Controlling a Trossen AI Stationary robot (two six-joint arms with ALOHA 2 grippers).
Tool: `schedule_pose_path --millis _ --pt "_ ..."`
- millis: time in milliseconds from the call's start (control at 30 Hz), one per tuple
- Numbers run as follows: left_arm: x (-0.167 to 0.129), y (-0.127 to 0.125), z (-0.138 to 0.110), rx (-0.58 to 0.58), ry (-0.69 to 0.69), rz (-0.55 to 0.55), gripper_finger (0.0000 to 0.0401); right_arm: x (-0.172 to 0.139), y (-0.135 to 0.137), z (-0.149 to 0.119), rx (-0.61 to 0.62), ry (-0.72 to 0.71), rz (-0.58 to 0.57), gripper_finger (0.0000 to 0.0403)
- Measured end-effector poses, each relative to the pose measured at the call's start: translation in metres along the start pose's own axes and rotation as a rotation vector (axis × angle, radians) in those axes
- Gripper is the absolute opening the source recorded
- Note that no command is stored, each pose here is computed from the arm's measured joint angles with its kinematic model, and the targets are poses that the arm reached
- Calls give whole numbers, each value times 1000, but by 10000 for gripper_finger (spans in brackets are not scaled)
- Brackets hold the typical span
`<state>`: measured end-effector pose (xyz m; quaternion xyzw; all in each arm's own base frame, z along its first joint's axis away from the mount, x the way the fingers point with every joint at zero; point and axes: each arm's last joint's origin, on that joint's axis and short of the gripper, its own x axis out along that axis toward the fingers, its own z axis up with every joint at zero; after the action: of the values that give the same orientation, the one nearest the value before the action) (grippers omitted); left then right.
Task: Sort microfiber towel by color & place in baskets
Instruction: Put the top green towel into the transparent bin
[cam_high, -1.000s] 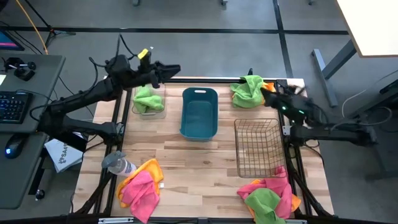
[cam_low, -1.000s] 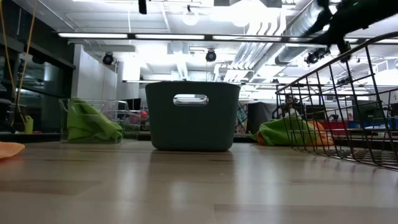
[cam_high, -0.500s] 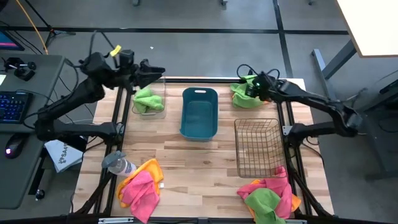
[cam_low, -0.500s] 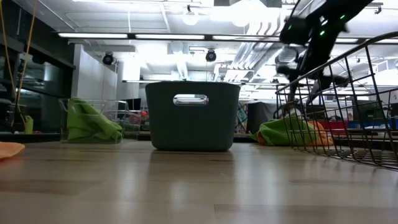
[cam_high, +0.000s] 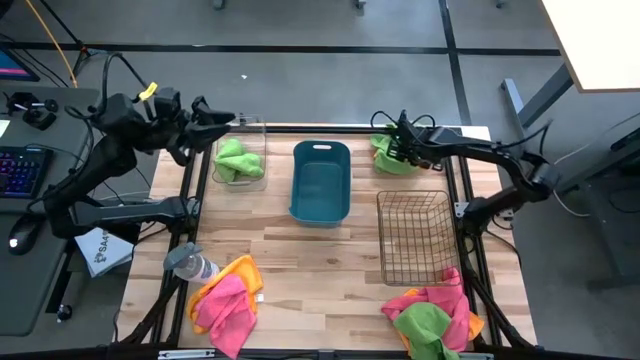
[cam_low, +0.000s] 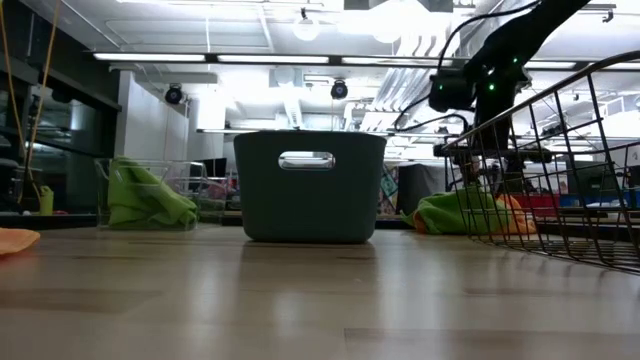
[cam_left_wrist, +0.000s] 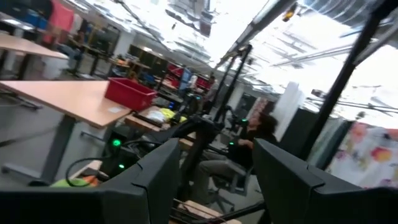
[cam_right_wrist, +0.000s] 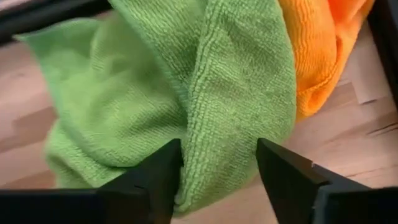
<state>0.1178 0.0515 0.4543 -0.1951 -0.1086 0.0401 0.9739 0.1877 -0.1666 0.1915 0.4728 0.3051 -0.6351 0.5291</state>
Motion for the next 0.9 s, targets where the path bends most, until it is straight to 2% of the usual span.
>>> schedule_pose_path --millis 100,167,233,333,467,633,767,900 --pt "0 1 0 4 -1 10 191 3 1 -1 -27 5 -10 124" --pt "0 1 -1 4 1 10 191 1 1 -1 -64 -1 7 48" --pt "0 1 -1 9 2 10 191 -9 2 1 -106 -18 41 17" --pt "0 1 -1 31 6 25 191 -44 9 8 -144 -89 169 10" --pt "2 6 -3 75 -10 127 191 -112 17 20 -253 -274 380 7" --pt "17 19 -9 101 9 243 191 -184 18 32 -356 -466 574 3" --pt "39 33 -20 122 88 268 191 -211 29 32 -433 -518 706 2" --pt "58 43 -31 107 143 267 191 -214 59 25 -465 -527 877 1"
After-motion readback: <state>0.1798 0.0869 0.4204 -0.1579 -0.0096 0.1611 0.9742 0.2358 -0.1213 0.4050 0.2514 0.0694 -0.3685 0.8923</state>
